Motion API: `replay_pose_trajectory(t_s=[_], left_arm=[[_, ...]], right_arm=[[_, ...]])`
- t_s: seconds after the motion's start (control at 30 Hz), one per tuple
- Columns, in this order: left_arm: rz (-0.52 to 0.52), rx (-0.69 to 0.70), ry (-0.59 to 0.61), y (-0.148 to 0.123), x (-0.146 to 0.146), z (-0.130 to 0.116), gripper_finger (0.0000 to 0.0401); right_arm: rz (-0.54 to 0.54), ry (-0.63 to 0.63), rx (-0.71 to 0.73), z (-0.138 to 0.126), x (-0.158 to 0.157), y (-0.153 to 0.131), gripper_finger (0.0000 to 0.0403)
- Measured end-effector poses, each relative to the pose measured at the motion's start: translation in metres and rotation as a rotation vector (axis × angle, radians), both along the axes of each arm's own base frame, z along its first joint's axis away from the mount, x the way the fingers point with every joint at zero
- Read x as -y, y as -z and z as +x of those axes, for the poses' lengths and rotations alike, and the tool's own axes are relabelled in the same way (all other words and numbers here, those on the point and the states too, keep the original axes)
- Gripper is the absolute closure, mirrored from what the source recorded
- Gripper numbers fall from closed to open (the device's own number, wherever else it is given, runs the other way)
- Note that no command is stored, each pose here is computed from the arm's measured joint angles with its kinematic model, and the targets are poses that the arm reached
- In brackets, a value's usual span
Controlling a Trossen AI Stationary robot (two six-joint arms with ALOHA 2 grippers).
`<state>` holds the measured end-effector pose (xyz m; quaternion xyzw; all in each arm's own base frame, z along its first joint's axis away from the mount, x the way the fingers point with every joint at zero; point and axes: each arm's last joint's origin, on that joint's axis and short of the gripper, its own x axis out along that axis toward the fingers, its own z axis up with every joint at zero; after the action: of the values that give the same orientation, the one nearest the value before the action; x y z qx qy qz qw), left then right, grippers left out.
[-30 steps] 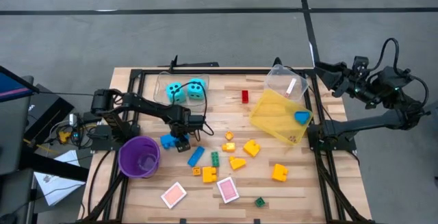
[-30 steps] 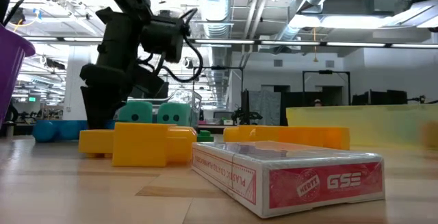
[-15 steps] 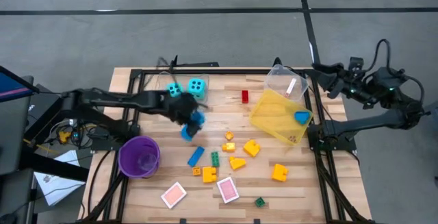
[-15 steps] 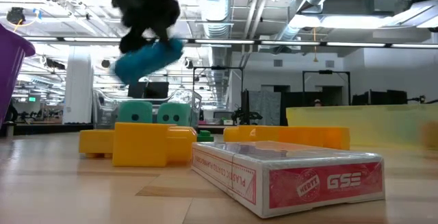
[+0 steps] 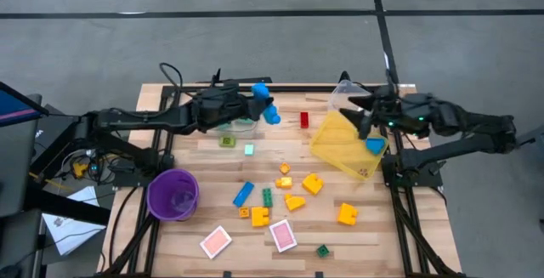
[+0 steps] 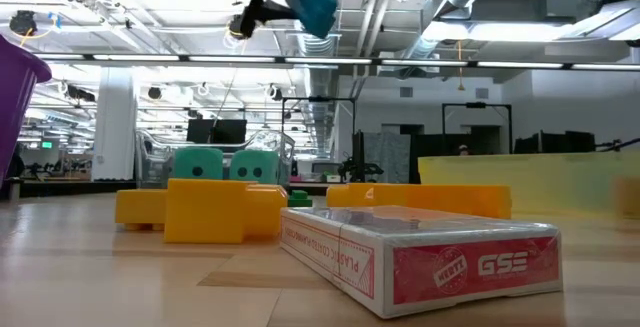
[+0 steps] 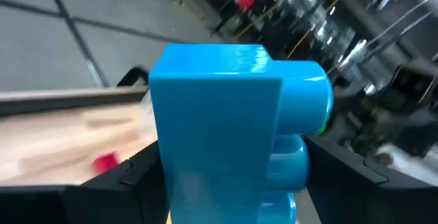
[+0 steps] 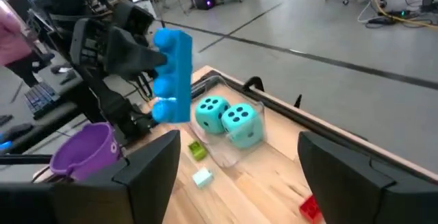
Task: Pick & Place Toys
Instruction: Put the blue game piece into the yellow bin
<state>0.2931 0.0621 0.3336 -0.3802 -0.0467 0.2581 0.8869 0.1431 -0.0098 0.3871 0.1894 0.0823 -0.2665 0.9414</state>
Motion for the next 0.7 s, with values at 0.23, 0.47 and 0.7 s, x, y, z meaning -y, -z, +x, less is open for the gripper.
replay_pose_trajectory(t_s=[0.23, 0.47, 0.7], left_arm=[[-0.017, 0.065, -0.015, 0.004, -0.002, 0.024, 0.0142], [0.014, 0.162, -0.045, -0.013, -0.006, 0.049, 0.0142], [0.036, 0.188, -0.049, -0.026, -0.008, 0.060, 0.0142]], right_arm=[[-0.076, -0.021, -0.018, 0.053, -0.002, 0.007, 0.0116], [-0.170, -0.021, -0.117, 0.091, -0.002, 0.021, 0.0116], [-0.303, -0.028, -0.206, 0.119, -0.001, 0.014, 0.0116]])
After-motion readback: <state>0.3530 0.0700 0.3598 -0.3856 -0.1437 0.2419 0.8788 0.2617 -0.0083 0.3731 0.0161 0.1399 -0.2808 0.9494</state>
